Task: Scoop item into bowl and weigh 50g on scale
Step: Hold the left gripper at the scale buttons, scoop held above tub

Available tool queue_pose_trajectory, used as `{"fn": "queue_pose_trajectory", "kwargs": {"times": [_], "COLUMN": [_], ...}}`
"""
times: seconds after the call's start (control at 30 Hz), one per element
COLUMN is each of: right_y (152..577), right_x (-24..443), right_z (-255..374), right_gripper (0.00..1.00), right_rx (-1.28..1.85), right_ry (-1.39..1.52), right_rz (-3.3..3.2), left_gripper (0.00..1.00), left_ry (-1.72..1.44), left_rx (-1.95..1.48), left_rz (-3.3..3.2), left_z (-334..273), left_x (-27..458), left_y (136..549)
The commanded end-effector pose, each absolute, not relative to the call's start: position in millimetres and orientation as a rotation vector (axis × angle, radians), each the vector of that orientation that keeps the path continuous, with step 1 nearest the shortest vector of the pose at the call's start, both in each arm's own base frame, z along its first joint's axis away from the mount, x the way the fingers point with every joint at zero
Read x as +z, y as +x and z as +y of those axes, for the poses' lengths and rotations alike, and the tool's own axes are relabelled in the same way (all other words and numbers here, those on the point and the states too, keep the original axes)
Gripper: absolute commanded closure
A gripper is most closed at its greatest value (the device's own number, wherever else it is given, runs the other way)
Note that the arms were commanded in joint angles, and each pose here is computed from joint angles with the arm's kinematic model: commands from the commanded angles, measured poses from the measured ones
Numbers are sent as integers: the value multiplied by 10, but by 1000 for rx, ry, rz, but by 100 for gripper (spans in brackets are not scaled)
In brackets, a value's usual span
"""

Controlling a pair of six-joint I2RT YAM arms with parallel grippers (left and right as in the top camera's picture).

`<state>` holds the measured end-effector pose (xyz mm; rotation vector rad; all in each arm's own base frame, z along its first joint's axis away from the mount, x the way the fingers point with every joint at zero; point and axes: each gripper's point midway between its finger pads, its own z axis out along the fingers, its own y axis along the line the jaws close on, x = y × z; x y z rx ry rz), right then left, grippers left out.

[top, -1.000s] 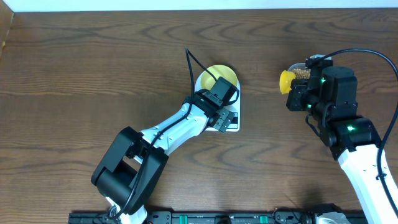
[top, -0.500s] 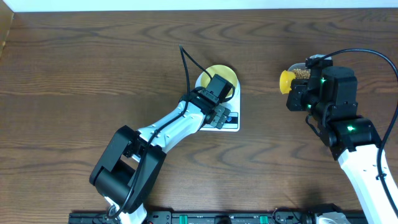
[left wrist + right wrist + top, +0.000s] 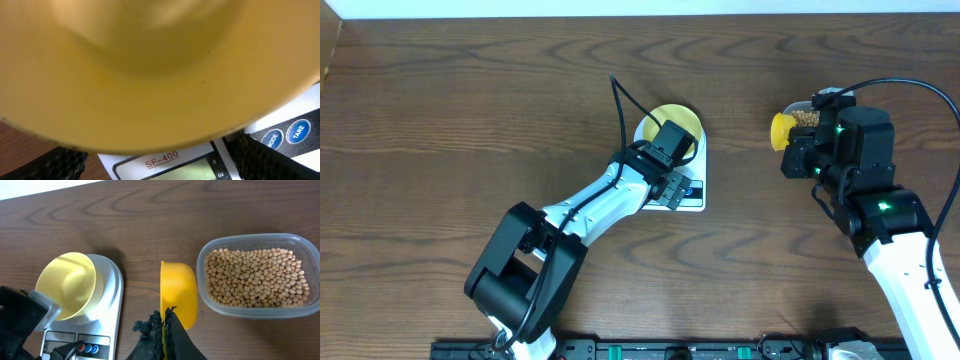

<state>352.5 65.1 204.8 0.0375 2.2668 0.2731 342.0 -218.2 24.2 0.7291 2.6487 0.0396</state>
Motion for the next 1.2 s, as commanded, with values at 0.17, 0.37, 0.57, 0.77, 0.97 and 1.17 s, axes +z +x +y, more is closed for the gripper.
{"fn": "queue_pose_trajectory", "kwargs": {"times": [0.17,0.37,0.57,0.77,0.97,1.17], "right_y": [3567,3567,3567,3567,3567,3567], "right_x": [2141,2141,2141,2141,2141,2142], "right_z": [614,614,614,614,614,614], "right_gripper": [99,99,99,99,99,99], "right_rx": [248,248,248,248,248,248], "right_ry": [32,32,32,32,32,32], "right_rz": [2243,2243,2243,2243,2243,2242], "left_gripper": [3,3,3,3,3,3], "left_ry": [776,778,774,757,757,756], "left_rx": [0,3,16,81,81,82], "left_rz": [2690,2694,2691,2678,2677,2677], "left_z": [-2211,-2205,-2190,-2117,-2117,-2118], "left_x": [134,131,133,145,146,147], "left_y": [3303,3295,3307,3355,3356,3358]}}
